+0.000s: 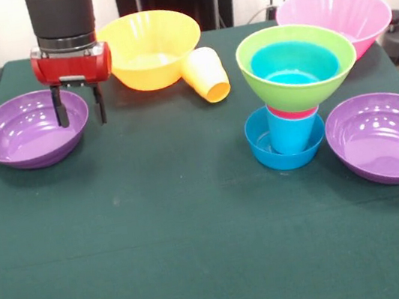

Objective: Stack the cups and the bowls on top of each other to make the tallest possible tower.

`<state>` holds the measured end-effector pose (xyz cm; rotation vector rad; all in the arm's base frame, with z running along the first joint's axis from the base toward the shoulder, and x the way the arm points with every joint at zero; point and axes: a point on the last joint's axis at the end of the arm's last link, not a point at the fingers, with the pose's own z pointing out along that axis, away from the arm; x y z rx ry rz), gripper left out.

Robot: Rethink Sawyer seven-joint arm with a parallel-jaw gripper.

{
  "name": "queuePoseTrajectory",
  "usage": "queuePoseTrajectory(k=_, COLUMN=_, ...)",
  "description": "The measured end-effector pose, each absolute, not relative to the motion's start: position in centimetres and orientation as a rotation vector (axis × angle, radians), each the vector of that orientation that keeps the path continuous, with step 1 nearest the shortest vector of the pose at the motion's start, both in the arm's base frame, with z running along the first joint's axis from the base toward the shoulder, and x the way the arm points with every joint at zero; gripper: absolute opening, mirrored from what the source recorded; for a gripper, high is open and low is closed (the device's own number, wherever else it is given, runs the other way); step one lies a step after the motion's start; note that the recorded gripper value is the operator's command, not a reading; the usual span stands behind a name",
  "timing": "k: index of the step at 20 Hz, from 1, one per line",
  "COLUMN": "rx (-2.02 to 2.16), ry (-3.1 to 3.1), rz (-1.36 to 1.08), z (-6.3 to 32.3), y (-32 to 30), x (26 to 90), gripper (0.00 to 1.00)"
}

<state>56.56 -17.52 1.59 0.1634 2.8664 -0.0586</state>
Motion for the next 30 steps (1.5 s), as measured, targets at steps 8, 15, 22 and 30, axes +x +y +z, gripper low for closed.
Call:
queuePoseTrajectory(k=8, rx=0.164, ry=2.870, rz=-0.038, z=-0.8, y=-16.8, x=55.1, gripper=1.00)
queuePoseTrajectory(k=15, rx=0.143, ry=2.884, rz=-0.040, z=-1.7, y=-15.9, x=54.5, gripper=1.00)
queuePoseTrajectory(k=22, rx=0.144, ry=2.894, rz=-0.057, z=-1.8, y=-16.2, x=54.1, gripper=1.00)
queuePoseTrajectory(k=30, rx=0.150, ry=2.898, rz=-0.066, z=-1.8, y=-16.5, x=53.8, gripper=1.00)
